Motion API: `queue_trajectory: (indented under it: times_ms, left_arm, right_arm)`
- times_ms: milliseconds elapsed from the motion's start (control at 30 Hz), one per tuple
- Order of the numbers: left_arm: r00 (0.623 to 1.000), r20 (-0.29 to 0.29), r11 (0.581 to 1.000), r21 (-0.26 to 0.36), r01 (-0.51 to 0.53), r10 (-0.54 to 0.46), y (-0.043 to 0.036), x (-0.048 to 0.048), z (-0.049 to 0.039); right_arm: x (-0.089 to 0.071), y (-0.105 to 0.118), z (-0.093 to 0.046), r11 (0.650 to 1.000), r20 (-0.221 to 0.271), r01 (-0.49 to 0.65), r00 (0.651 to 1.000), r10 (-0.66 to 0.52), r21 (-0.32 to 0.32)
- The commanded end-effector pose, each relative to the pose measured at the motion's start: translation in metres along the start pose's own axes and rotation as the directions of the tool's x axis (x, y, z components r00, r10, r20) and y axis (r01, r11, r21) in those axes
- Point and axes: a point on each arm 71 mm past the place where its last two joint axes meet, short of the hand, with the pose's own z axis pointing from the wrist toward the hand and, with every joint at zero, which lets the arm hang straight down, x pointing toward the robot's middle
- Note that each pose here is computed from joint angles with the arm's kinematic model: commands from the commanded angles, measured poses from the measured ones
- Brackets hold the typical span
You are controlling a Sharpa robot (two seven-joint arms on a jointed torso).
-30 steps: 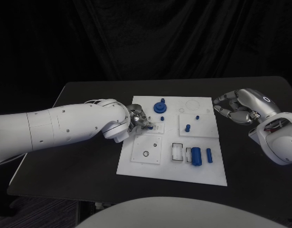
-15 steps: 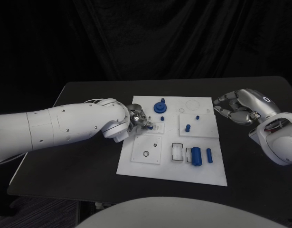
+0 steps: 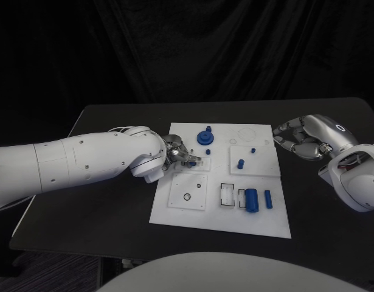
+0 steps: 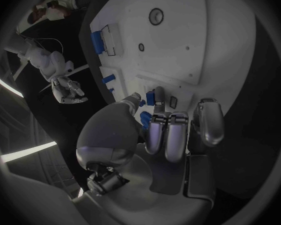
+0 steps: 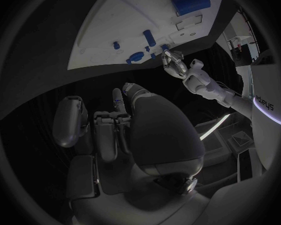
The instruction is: Assemble the parts on the task board
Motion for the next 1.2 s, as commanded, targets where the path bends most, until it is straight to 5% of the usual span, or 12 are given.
queue_trajectory:
  times_ms: [33, 367, 767, 1200]
  left_arm:
    - [0.999, -0.05, 0.999, -0.03, -0.023, 0.022, 0.0046, 0.0059, 0.0016]
    - [0.997, -0.065, 0.998, -0.046, -0.032, 0.029, 0.0071, 0.006, 0.0025]
    - [1.0, -0.021, 0.994, 0.107, -0.004, 0.006, -0.0036, 0.0035, 0.0027]
    - [1.0, -0.013, 0.997, 0.071, 0.0, 0.001, 0.0009, 0.0031, 0.0053]
  right_arm:
    - [0.001, -0.001, -0.001, 1.0, -0.012, 0.003, 1.0, -0.003, 0.018]
    - [0.002, -0.001, -0.001, 1.0, -0.019, 0.004, 1.0, -0.003, 0.021]
    - [0.002, -0.001, -0.001, 1.0, -0.021, 0.004, 1.0, -0.003, 0.023]
    - [0.003, -0.001, -0.001, 1.0, -0.021, -0.007, 1.0, 0.007, 0.021]
